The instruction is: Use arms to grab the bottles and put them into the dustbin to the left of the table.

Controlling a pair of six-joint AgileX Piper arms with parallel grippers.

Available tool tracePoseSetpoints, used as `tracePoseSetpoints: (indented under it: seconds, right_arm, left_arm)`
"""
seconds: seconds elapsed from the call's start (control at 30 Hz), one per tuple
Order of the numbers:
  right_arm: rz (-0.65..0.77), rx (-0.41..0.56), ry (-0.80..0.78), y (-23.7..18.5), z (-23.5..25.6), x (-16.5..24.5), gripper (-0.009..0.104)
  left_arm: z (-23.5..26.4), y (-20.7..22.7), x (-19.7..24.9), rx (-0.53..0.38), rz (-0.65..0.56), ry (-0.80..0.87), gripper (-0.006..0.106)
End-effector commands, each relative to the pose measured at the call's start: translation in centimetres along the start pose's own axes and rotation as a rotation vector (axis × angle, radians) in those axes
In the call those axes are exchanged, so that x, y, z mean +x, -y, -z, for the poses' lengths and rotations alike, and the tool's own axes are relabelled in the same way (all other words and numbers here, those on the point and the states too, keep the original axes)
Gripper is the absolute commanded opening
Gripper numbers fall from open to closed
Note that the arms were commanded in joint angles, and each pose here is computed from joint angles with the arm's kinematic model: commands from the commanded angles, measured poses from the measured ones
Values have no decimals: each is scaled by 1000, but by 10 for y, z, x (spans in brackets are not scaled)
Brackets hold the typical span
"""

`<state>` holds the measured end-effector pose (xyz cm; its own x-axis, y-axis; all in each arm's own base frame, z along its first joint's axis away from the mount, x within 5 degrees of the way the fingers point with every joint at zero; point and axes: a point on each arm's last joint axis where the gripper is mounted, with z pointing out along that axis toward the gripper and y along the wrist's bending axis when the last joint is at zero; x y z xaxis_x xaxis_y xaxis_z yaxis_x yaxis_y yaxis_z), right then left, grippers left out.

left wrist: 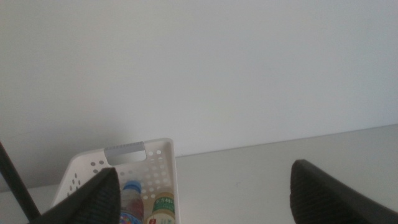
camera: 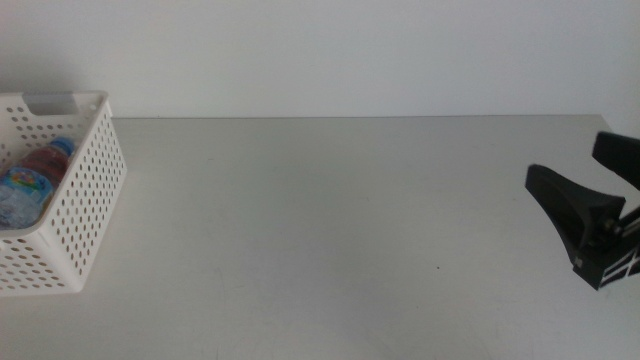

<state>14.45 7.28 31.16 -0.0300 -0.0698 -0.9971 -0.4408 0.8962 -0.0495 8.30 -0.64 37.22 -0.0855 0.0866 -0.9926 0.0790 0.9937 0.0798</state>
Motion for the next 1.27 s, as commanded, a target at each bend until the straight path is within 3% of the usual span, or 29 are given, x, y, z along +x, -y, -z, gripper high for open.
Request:
tracePoseSetpoints:
  seconds: [0.0, 0.27, 0.4, 0.5, 0.63, 0.83, 1.23]
  right_arm:
    - [0, 89, 77, 12, 11, 2, 61]
    - [0, 281, 94, 27, 59, 52, 61]
    - [85, 362, 145, 27, 81, 65, 61]
    - [192, 425, 97, 27, 91, 77, 61]
    - [207, 489, -17, 28, 98, 98, 61]
    - [147, 508, -3, 24, 104, 118, 61]
    - [111, 504, 19, 22, 107, 118, 61]
  left_arm:
    - [1, -2, 2, -33, 20, 181, 94]
    - [10, 6, 91, -35, 48, 141, 94]
    - [16, 8, 119, -30, 76, 150, 94]
    - [18, 10, 133, -31, 76, 156, 94]
    - [20, 11, 147, -31, 75, 165, 94]
    - [16, 12, 164, -29, 77, 120, 94]
    - [12, 14, 183, -18, 79, 33, 94]
